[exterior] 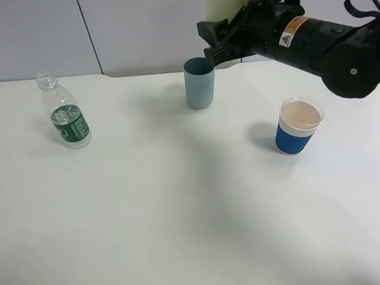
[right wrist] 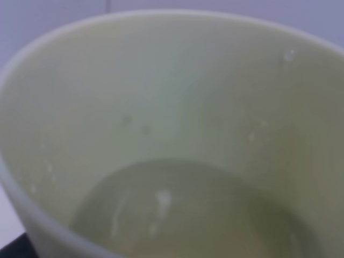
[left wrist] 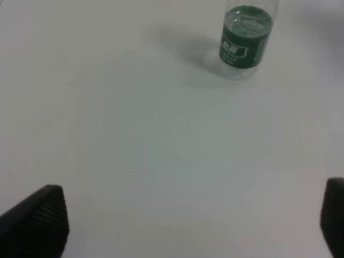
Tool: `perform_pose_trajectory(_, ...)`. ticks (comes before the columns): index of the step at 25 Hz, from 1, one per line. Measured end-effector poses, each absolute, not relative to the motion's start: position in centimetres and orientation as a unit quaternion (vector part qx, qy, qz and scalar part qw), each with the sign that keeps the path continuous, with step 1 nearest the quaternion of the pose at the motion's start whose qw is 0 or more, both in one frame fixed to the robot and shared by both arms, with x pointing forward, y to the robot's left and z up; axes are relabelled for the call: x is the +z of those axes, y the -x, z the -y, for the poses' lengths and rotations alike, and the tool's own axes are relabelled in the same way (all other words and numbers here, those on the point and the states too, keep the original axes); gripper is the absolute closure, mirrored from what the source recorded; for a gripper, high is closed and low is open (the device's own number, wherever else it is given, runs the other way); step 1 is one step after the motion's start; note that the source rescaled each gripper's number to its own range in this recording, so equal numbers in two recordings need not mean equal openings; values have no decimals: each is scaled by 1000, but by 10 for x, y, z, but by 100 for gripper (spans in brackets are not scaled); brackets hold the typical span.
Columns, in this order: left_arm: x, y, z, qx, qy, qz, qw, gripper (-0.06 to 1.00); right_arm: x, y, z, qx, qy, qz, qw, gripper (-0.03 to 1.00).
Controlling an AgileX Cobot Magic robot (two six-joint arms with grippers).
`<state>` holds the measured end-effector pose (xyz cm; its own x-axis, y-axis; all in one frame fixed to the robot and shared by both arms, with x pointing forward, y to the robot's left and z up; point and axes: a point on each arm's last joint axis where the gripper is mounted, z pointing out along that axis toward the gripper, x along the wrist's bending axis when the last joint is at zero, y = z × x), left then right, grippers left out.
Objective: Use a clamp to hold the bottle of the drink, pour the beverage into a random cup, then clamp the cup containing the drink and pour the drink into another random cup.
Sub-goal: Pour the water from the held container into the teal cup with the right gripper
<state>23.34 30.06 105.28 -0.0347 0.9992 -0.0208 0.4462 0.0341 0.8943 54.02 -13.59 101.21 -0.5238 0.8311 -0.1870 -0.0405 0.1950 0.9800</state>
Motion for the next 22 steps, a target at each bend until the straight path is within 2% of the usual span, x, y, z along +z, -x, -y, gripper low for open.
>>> perform_pose_trajectory(10,1053,-233,-301,372,-587,-616,372,7,1011,-559,186,503,-365,-679,390,96)
perform_pose_trajectory(17,1053,-233,-301,372,-587,-616,372,7,1044,-587,177,486,-367,-697,379,96)
perform_pose_trajectory(22,1053,-233,-301,372,-587,-616,372,7,1045,-605,166,463,-370,-717,366,96)
